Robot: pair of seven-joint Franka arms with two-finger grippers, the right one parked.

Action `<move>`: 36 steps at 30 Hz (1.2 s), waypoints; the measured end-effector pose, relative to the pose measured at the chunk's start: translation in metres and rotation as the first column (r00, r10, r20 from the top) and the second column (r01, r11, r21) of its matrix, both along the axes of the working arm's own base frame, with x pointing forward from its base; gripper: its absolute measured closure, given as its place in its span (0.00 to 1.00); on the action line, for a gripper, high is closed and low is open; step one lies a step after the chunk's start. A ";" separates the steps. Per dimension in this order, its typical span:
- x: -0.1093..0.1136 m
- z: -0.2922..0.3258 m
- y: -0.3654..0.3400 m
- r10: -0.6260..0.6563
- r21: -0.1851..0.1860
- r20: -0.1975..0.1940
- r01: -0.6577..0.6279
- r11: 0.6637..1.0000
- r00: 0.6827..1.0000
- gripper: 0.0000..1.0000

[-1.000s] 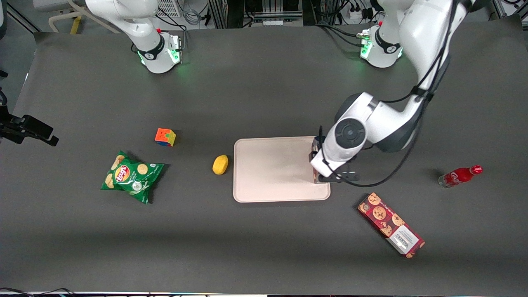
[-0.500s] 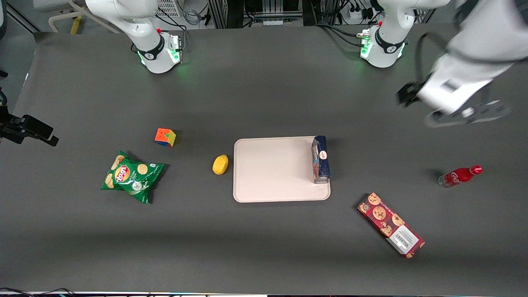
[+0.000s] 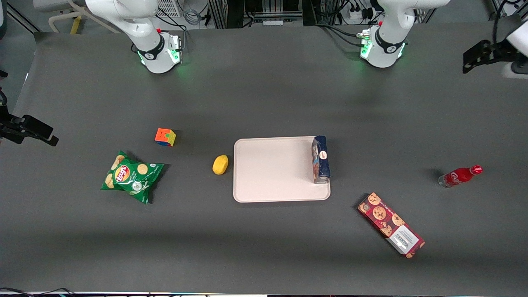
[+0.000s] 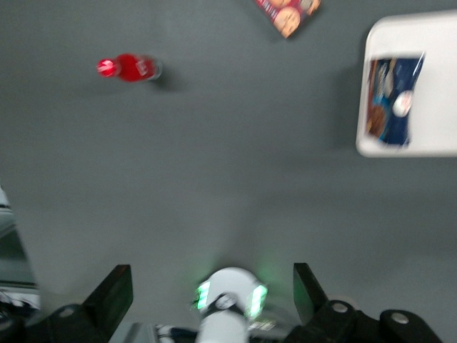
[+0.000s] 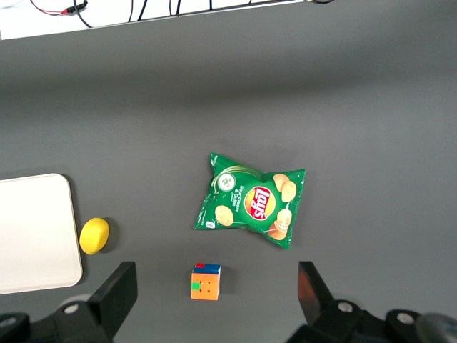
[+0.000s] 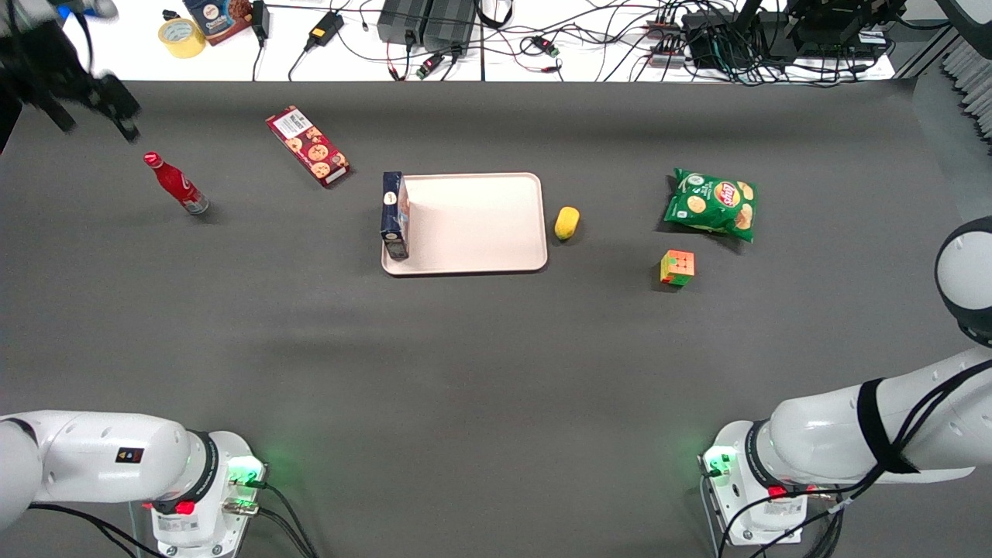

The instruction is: Place cookie box on tray

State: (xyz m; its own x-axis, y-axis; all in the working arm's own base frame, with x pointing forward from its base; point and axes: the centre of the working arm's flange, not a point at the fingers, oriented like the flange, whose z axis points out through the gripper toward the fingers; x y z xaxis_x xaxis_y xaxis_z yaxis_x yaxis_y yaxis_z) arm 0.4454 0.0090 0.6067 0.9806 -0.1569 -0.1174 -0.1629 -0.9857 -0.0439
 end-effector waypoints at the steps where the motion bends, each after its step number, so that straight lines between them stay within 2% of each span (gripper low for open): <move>1: -0.005 -0.013 0.000 -0.006 -0.002 0.010 0.006 1.000 1.000 0.00; 5: -0.024 -0.065 -0.003 -0.023 -0.009 0.036 0.023 1.000 0.999 0.00; 10: -0.039 -0.097 -0.006 -0.030 -0.014 0.032 0.031 0.999 0.999 0.00; 19: -0.041 -0.074 -0.005 -0.030 -0.014 0.081 0.031 0.999 0.996 0.00; 30: -0.044 -0.051 -0.007 -0.032 -0.012 0.059 0.033 0.999 0.998 0.00; 36: -0.044 -0.041 -0.008 -0.034 -0.011 0.064 0.035 0.999 0.997 0.00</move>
State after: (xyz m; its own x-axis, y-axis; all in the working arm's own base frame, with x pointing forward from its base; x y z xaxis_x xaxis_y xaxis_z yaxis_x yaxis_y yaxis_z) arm 0.4015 0.0012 0.5654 0.9801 -0.1917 -0.0523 -0.1940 -0.9801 -0.0430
